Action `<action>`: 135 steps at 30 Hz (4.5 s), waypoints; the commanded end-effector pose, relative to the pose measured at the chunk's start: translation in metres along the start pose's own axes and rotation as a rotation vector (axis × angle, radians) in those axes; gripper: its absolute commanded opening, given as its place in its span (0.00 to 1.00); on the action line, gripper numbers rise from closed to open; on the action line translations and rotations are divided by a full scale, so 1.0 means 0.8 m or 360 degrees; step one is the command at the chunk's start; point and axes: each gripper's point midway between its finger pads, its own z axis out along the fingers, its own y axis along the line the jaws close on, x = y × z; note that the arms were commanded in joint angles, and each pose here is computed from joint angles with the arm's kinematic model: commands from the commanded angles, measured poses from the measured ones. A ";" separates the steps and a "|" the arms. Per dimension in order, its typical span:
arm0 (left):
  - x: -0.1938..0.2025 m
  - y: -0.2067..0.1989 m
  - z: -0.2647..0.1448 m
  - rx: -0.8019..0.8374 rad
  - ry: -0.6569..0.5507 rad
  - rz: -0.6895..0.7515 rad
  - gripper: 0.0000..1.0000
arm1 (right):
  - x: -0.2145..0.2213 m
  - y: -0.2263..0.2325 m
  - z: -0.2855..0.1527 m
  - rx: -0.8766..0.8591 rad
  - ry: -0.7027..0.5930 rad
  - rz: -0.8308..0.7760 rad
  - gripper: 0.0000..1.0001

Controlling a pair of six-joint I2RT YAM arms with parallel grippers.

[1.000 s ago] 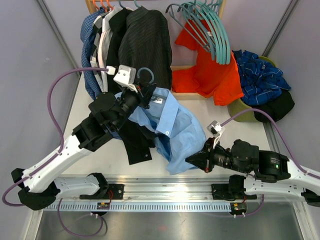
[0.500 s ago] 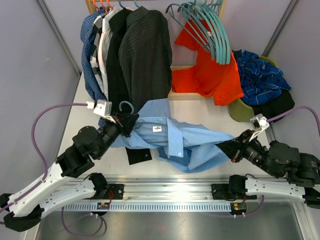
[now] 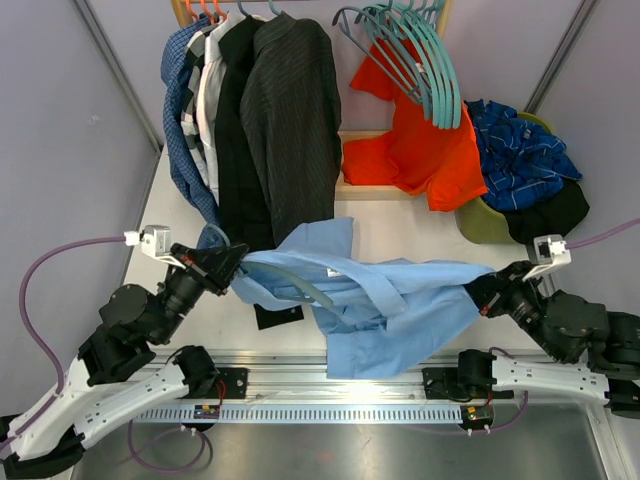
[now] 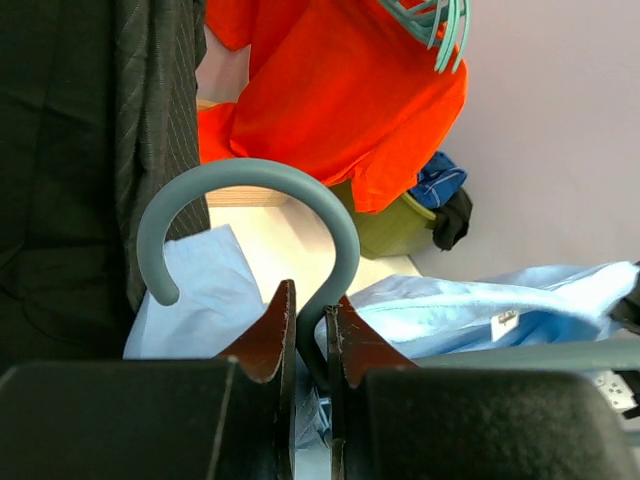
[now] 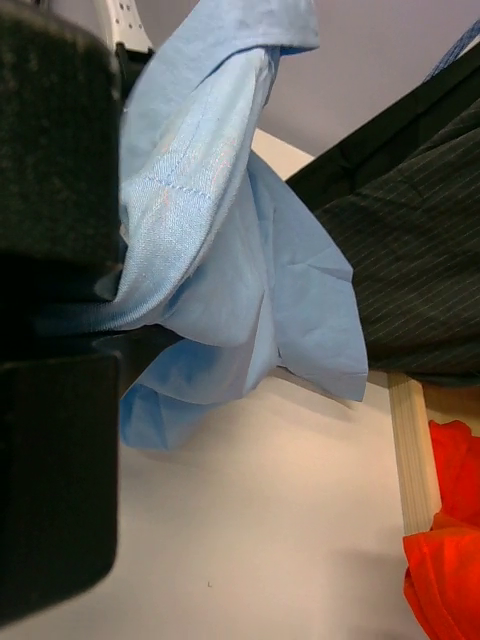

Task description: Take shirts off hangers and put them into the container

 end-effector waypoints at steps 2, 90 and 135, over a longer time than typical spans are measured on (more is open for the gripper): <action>-0.008 0.053 -0.013 -0.0265 -0.0127 0.0083 0.00 | 0.006 -0.014 0.032 0.0278 -0.0130 -0.0105 0.00; 0.089 -0.021 0.032 0.0143 0.0609 0.0332 0.00 | 0.092 0.165 0.061 -0.0539 0.0460 -0.0529 0.85; 0.054 -0.116 -0.034 0.0825 0.0619 0.0216 0.00 | 0.196 0.230 0.039 -0.1127 0.0874 -0.0549 0.00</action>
